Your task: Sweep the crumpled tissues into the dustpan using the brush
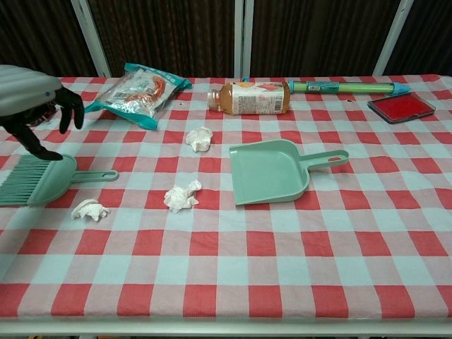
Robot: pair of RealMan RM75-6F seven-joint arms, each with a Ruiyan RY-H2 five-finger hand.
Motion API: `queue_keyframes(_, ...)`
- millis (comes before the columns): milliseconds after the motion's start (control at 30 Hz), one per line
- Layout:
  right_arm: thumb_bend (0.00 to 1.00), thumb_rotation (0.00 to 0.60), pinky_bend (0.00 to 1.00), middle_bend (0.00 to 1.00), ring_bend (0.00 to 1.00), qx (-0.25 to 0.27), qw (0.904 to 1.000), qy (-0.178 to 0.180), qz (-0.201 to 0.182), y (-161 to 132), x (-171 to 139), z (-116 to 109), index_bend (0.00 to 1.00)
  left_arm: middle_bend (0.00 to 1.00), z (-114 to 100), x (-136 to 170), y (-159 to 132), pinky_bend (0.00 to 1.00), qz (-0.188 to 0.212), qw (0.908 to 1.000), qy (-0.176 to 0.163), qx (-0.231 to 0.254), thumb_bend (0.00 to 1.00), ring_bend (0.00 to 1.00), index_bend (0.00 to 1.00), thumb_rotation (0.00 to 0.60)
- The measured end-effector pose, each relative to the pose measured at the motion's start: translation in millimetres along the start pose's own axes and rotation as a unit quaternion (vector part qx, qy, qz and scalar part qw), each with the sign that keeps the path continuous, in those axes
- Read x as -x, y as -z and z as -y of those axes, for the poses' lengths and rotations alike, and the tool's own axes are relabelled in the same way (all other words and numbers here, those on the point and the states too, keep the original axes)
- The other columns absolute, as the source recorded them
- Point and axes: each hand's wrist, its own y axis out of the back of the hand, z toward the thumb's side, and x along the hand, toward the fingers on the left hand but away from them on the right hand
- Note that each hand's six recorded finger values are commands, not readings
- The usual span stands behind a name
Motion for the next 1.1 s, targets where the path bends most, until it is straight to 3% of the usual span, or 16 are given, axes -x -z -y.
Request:
queue_keyframes(367, 0.12, 0.600, 0.00, 0.05, 0.00, 0.004, 1.0000, -0.003, 0.001, 2, -1, 3, 0.00, 0.48, 20, -18, -42, 0.97, 0.004, 0.9968, 0.037, -0.070, 0.17, 0.84, 0.43, 0.600)
queue_keyframes(700, 0.12, 0.600, 0.00, 0.05, 0.00, 0.003, 1.0000, -0.001, 0.004, 5, -1, 0, 0.00, 0.48, 34, -26, -31, 0.97, -0.036, 0.9928, 0.073, -0.088, 0.20, 0.84, 0.43, 0.600)
queue_keyframes(1100, 0.12, 0.600, 0.00, 0.05, 0.00, 0.003, 1.0000, -0.001, 0.005, 6, -4, 0, 0.00, 0.48, 43, -33, -25, 0.97, -0.048, 0.9923, 0.087, -0.074, 0.22, 0.84, 0.43, 0.600)
